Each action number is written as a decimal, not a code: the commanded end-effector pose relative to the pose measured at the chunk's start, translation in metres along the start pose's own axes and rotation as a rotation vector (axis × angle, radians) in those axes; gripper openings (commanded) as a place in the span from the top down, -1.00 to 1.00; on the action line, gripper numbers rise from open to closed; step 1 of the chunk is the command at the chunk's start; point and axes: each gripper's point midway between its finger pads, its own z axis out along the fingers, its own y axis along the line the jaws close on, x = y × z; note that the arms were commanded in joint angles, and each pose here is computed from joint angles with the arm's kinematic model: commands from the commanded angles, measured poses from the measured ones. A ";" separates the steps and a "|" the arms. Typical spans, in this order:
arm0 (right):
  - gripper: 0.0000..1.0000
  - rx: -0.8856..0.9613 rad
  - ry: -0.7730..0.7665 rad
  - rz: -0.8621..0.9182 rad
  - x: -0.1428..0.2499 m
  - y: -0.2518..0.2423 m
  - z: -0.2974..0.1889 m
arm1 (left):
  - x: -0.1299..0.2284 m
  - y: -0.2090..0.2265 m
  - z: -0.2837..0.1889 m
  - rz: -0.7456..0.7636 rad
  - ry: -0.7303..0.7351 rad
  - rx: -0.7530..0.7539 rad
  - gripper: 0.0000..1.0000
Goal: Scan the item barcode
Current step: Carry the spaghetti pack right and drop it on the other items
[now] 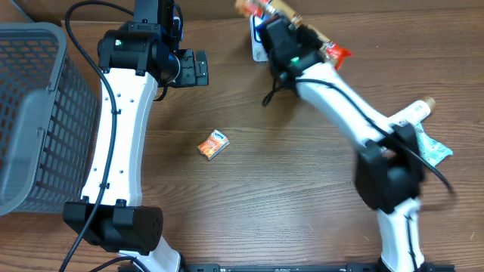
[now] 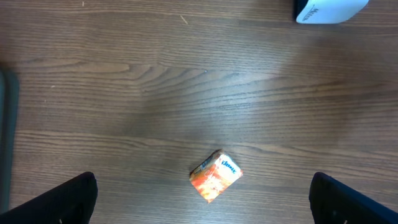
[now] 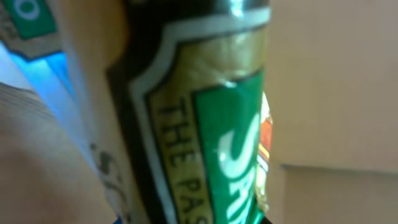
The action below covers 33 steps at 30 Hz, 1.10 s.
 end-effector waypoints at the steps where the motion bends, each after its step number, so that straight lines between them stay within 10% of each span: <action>1: 0.93 -0.115 -0.180 0.540 -0.020 -0.105 -0.104 | 0.000 0.003 0.004 -0.009 0.008 -0.012 -1.00; 7: 0.93 -0.334 0.021 0.946 0.054 -0.134 -0.149 | 0.000 0.003 0.004 -0.009 0.008 -0.012 -0.99; 18: 0.93 0.020 0.790 1.348 0.271 -0.154 -0.110 | 0.000 0.003 0.004 -0.008 0.007 -0.012 -1.00; 27: 0.92 -0.041 0.961 1.354 0.322 -0.064 -0.029 | 0.000 0.003 0.004 -0.009 0.008 -0.012 -1.00; 33: 0.46 -0.031 0.983 1.338 0.338 -0.039 -0.010 | 0.000 0.002 0.004 -0.008 0.008 -0.012 -1.00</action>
